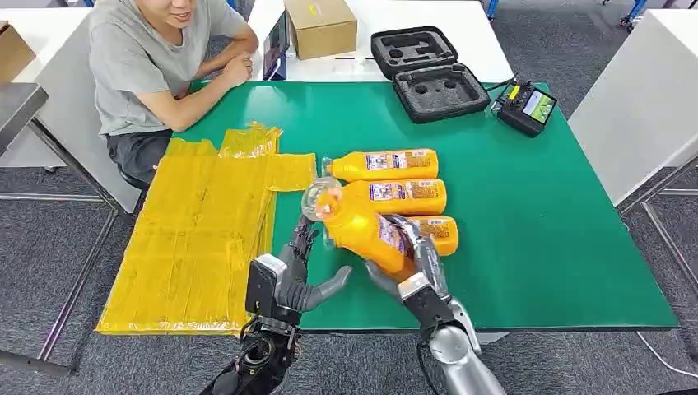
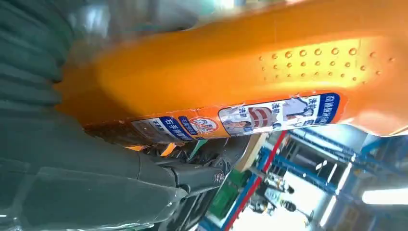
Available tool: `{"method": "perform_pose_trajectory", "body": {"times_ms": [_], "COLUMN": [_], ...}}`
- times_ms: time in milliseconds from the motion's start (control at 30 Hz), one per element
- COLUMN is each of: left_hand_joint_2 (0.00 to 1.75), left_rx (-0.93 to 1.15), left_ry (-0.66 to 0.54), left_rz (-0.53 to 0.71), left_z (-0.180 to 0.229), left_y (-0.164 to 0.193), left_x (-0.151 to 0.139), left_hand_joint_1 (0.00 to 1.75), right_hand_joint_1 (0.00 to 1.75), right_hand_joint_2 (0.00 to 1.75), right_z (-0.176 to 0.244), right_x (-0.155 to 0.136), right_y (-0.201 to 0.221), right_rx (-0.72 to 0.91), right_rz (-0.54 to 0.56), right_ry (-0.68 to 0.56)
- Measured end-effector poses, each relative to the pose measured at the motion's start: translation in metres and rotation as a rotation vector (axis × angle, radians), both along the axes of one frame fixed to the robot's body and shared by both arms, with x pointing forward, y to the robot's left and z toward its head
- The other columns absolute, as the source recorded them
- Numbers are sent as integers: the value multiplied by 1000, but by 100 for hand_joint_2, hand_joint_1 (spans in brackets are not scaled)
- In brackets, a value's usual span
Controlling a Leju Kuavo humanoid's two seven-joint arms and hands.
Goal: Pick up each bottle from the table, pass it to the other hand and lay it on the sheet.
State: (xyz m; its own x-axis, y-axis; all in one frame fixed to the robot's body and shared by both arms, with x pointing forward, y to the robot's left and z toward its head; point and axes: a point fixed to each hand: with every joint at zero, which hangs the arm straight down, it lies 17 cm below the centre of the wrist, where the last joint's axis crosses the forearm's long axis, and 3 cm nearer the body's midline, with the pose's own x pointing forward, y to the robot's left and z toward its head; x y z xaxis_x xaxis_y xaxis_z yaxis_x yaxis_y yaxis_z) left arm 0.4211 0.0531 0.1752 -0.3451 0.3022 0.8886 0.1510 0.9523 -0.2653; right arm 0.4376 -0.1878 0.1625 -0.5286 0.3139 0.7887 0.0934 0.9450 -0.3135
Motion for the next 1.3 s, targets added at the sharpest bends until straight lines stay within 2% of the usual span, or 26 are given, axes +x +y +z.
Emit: {"method": "perform_pose_trajectory", "body": {"times_ms": [467,800,1300], "left_hand_joint_2": [175,175,175], "left_rx": [2,0,-3], "left_ry": [5,-12,-26], "left_rz": [-9,-61,-97], "left_z": [-2,4,11], "left_y": [-4,-18,-30], "left_x": [1,-5,-7], "left_hand_joint_1": [0,0,0], "right_hand_joint_1": [175,175,175], "right_hand_joint_2": [175,175,175], "right_z": [-14,-23,-28], "right_x": [4,3,5], "right_y": [17,32,37], "right_rx": [-8,-1,-19], "right_rz": [37,59,65], "right_ry": [40,65,72]}}
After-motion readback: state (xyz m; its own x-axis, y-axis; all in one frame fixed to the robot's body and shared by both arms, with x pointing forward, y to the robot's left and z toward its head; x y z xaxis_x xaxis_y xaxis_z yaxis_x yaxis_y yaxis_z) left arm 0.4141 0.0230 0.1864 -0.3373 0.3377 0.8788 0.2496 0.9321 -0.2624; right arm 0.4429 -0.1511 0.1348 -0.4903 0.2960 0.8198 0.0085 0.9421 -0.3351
